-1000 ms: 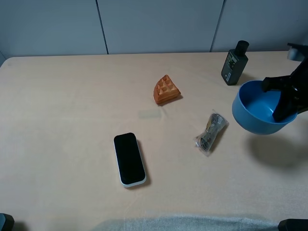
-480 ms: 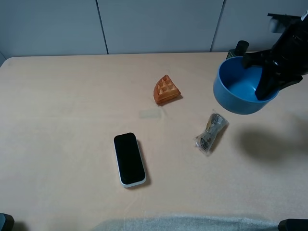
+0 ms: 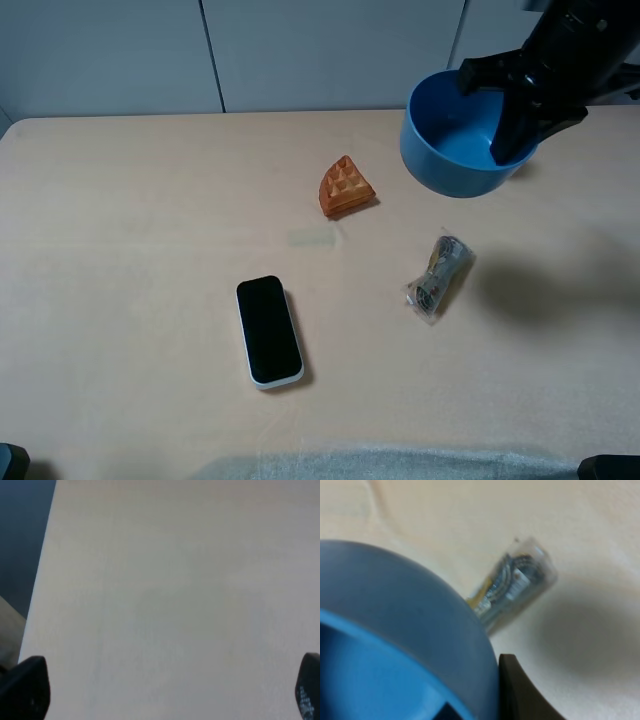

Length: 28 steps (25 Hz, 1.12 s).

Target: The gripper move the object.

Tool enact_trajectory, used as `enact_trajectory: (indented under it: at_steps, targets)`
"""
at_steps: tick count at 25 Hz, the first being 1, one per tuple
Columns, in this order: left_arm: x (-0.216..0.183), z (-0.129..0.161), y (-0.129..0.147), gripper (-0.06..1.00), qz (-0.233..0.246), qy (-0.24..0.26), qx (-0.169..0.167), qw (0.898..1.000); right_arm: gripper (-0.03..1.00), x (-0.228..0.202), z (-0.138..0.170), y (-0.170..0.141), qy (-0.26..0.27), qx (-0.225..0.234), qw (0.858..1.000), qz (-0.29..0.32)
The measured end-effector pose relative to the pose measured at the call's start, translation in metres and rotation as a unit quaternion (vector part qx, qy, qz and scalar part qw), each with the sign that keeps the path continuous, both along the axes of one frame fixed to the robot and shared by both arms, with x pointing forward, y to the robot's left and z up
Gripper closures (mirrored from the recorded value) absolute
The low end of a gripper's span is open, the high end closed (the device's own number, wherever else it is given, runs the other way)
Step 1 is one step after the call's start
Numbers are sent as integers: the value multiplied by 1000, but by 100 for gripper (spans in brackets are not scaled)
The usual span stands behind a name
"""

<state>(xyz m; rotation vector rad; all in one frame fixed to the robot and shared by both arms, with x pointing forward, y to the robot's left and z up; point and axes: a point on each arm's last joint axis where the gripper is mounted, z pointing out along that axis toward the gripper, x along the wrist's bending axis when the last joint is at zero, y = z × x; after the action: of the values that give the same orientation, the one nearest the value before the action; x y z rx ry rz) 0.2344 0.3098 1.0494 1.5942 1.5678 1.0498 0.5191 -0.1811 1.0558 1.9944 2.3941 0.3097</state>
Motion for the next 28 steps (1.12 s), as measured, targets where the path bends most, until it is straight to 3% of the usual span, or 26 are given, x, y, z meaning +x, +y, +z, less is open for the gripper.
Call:
enact_trajectory:
  at_steps: [16,28]
  targets:
    - [0,0,0,-4,0,0,0,1000,98,54,0,105,-30,9,995,93]
    - [0,0,0,-3,0,0,0,1000,98,86,-21,156,-47,22,992,119]
